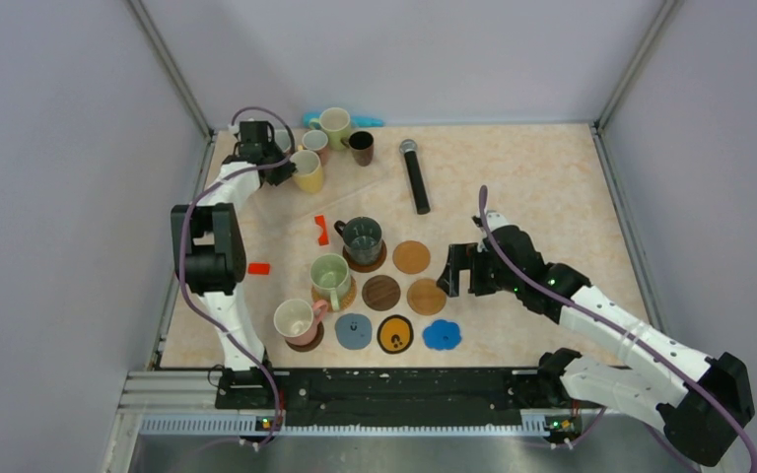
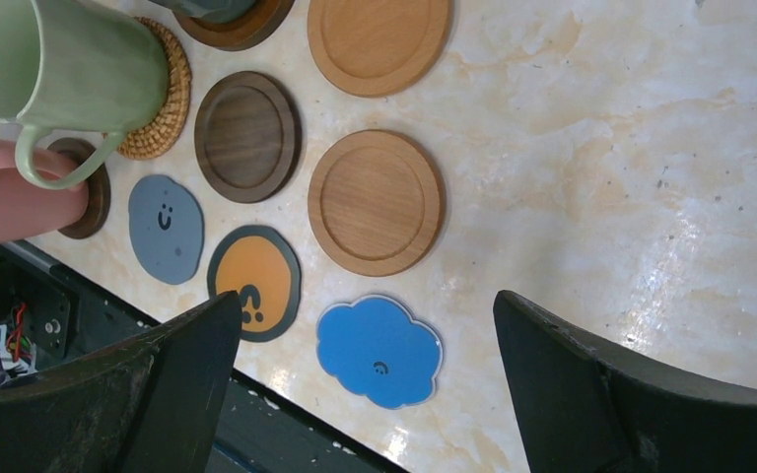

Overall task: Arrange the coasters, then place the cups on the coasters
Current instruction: Pick up the cup from the tray, then place the cup on the coaster.

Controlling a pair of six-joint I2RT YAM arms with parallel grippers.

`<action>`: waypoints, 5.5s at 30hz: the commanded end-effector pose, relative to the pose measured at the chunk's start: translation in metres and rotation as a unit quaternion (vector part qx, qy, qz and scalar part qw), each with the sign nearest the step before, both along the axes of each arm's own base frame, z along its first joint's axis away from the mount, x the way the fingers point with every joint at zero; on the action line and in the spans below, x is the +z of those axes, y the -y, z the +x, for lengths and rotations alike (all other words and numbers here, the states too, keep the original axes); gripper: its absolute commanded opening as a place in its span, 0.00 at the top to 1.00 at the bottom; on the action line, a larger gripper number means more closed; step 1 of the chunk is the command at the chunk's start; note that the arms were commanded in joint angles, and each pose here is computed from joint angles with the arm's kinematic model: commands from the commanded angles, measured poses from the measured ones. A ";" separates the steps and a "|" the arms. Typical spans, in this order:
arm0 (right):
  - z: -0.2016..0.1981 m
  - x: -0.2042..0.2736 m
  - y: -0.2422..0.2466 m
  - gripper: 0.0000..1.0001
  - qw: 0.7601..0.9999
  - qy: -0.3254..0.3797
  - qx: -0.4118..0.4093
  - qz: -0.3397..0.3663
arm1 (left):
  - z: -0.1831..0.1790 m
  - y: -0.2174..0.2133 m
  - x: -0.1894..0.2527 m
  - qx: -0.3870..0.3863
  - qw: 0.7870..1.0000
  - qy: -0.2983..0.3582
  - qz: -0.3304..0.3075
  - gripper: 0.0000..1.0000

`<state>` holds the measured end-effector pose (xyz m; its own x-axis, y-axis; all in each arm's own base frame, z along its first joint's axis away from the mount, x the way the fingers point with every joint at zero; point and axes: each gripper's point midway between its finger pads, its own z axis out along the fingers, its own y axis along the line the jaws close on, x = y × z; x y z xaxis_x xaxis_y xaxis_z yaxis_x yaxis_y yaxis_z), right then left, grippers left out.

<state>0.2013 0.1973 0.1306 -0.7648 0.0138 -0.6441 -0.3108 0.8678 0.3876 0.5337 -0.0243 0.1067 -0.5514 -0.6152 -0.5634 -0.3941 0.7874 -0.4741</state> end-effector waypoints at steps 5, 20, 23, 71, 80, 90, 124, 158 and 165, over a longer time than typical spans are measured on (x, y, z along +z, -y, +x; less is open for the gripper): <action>0.010 0.030 -0.007 0.02 0.999 0.029 -0.003 0.025 | 0.000 0.000 0.030 -0.024 0.999 0.024 0.012 0.85; 0.011 0.063 -0.006 0.03 0.996 0.055 -0.020 0.060 | -0.040 0.011 0.113 -0.053 0.995 0.082 0.018 1.00; 0.013 0.065 -0.001 0.03 0.996 0.057 -0.041 0.058 | -0.050 0.024 0.128 -0.069 0.993 0.096 0.014 1.00; -0.006 0.045 0.045 0.03 0.992 0.080 -0.097 0.031 | -0.175 0.292 0.084 -0.464 0.870 0.054 0.159 1.00; -0.006 0.047 0.046 0.03 0.991 0.084 -0.098 0.028 | -0.169 0.297 0.063 -0.461 0.864 0.039 0.199 1.00; -0.006 0.047 0.047 0.03 0.991 0.085 -0.097 0.026 | -0.171 0.297 0.044 -0.465 0.859 0.020 0.213 1.00; -0.006 0.045 0.048 0.02 0.991 0.086 -0.098 0.024 | -0.179 0.293 0.016 -0.468 0.858 -0.006 0.213 0.99; -0.005 0.047 0.045 0.01 0.991 0.091 -0.090 0.029 | -0.141 0.202 0.189 -0.237 0.902 0.164 0.322 0.01; -0.004 0.046 0.043 0.01 0.991 0.093 -0.089 0.030 | -0.099 0.100 0.192 -0.102 0.938 0.129 0.304 0.03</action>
